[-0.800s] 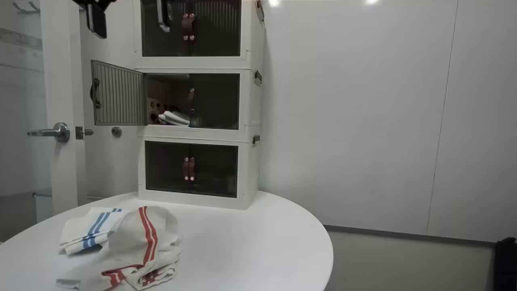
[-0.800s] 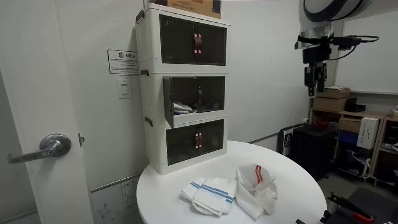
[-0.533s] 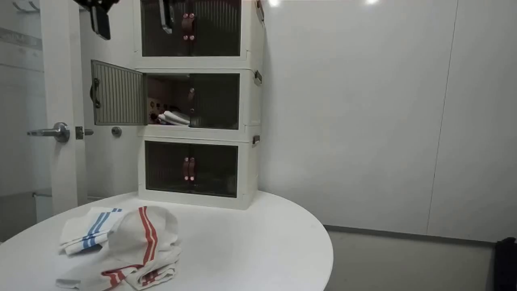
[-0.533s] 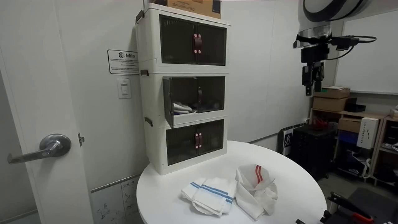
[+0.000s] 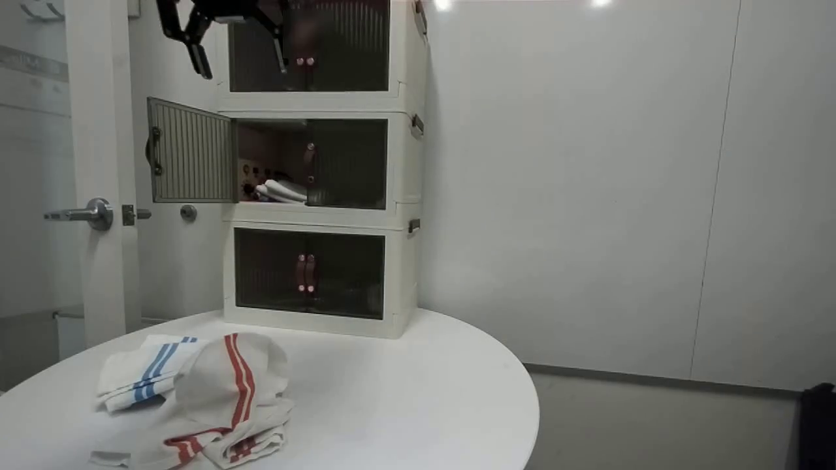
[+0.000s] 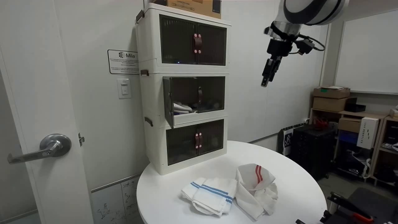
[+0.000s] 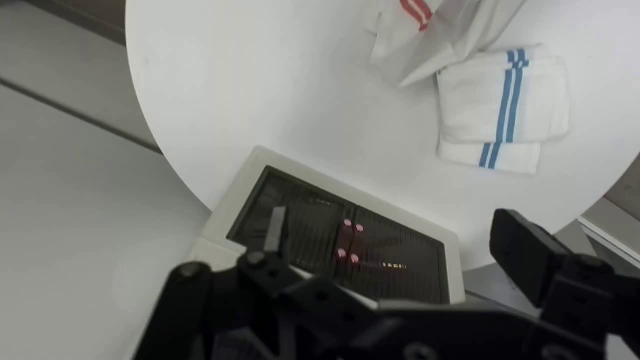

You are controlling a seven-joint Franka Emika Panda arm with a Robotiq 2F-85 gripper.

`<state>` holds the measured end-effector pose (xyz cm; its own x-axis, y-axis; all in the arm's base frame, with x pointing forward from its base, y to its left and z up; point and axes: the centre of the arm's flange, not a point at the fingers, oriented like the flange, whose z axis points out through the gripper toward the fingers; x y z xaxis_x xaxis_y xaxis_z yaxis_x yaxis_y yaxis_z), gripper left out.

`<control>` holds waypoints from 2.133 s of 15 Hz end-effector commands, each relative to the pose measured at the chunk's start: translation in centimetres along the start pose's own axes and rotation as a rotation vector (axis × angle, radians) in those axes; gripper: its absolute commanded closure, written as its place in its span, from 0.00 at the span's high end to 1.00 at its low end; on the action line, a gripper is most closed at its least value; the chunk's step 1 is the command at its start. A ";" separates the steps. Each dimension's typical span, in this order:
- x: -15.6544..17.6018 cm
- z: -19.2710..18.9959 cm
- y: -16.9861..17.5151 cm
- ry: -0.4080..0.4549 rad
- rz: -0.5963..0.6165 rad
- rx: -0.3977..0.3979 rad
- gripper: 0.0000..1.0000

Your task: Open the right door of the cabinet in the middle

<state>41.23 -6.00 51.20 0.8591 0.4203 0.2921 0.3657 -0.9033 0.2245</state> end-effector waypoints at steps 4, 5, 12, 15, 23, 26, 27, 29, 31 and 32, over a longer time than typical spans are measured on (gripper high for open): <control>5.1 3.9 5.4 0.328 -0.114 0.112 1.00; 5.7 4.5 6.1 0.373 -0.122 0.132 1.00; 11.3 7.7 6.6 0.664 -0.137 0.374 1.00; 11.9 8.7 6.8 0.770 -0.162 0.518 1.00; 9.6 7.2 5.2 0.748 -0.167 0.573 1.00; 9.8 9.1 3.7 0.800 -0.217 0.594 1.00; 10.0 9.8 2.9 0.824 -0.245 0.610 1.00; 10.2 10.8 1.7 0.855 -0.288 0.637 1.00; 10.5 11.8 1.1 0.864 -0.326 0.658 1.00; 10.7 12.5 1.2 0.850 -0.343 0.659 1.00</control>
<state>53.55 -3.57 44.53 0.2872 0.3169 0.9039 0.8421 -0.5333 -0.0805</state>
